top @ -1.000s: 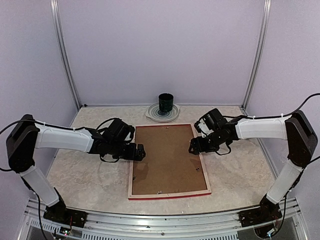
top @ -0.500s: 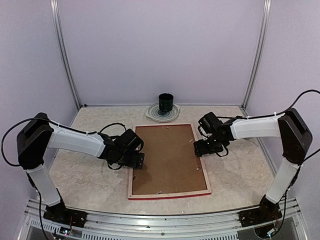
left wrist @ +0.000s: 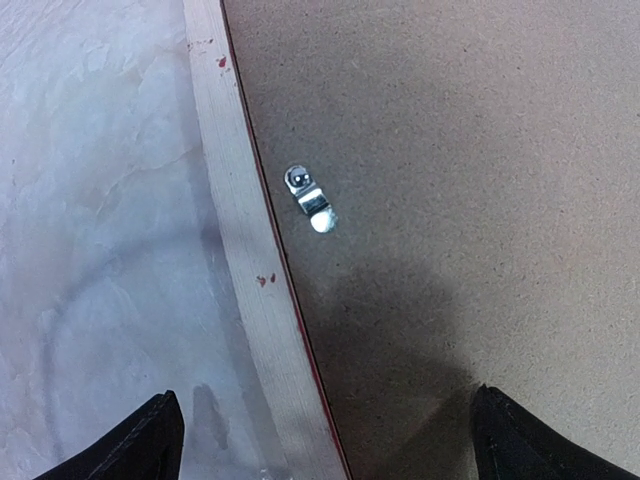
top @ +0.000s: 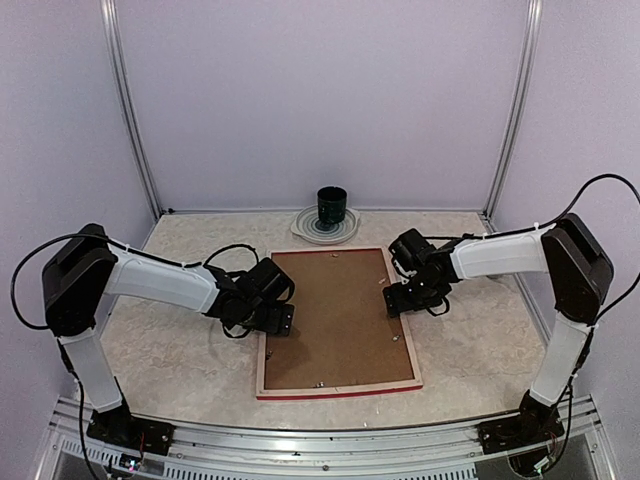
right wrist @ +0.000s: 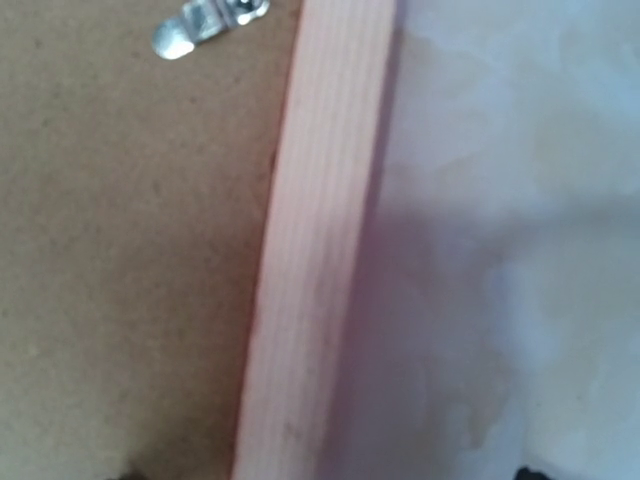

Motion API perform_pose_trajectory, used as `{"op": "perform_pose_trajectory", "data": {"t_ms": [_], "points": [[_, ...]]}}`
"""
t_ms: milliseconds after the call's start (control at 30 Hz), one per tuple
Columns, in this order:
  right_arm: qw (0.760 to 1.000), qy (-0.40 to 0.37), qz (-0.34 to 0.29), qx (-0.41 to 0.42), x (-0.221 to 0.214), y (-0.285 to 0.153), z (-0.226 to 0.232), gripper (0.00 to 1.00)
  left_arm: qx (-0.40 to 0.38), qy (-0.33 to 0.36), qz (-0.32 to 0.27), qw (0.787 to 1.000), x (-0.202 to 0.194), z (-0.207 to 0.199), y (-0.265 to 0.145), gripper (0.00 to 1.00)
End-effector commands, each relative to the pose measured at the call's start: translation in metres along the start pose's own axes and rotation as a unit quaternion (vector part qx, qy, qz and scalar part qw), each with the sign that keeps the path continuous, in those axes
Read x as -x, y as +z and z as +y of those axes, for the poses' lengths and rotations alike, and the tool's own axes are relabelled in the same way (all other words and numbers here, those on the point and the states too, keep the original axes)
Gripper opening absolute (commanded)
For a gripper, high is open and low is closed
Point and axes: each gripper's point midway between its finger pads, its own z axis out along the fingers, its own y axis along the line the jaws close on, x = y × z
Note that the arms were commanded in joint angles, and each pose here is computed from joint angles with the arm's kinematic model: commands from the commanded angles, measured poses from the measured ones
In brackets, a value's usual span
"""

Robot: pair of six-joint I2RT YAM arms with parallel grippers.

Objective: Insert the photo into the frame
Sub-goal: Adjust the photo frame at the center of the board.

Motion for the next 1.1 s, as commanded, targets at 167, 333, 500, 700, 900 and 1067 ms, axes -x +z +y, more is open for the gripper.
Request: {"op": "perform_pose_trajectory", "data": {"t_ms": [167, 333, 500, 700, 900, 1067], "points": [[1.0, -0.015, 0.006, 0.012, 0.006, -0.007, 0.01, 0.83, 0.011, 0.013, 0.005, 1.0, 0.011, 0.01, -0.009, 0.99], [1.0, -0.013, -0.024, 0.002, 0.036, -0.022, 0.012, 0.83, 0.009, -0.005, -0.02, 1.0, 0.05, 0.018, -0.015, 0.99], [0.998, -0.012, -0.056, -0.002, 0.073, -0.032, 0.019, 0.83, 0.02, -0.012, -0.037, 0.999, 0.085, 0.029, -0.006, 0.99], [0.997, -0.016, -0.07, -0.024, 0.106, -0.019, 0.026, 0.83, 0.061, -0.001, -0.037, 0.997, 0.112, 0.039, 0.019, 0.99], [0.996, -0.031, -0.055, -0.058, 0.114, 0.01, 0.03, 0.83, 0.075, 0.009, -0.013, 0.997, 0.108, 0.037, 0.051, 0.99], [0.994, -0.05, -0.031, -0.095, 0.099, 0.033, 0.027, 0.83, 0.091, 0.025, 0.009, 0.995, 0.09, 0.036, 0.069, 0.99]]}}
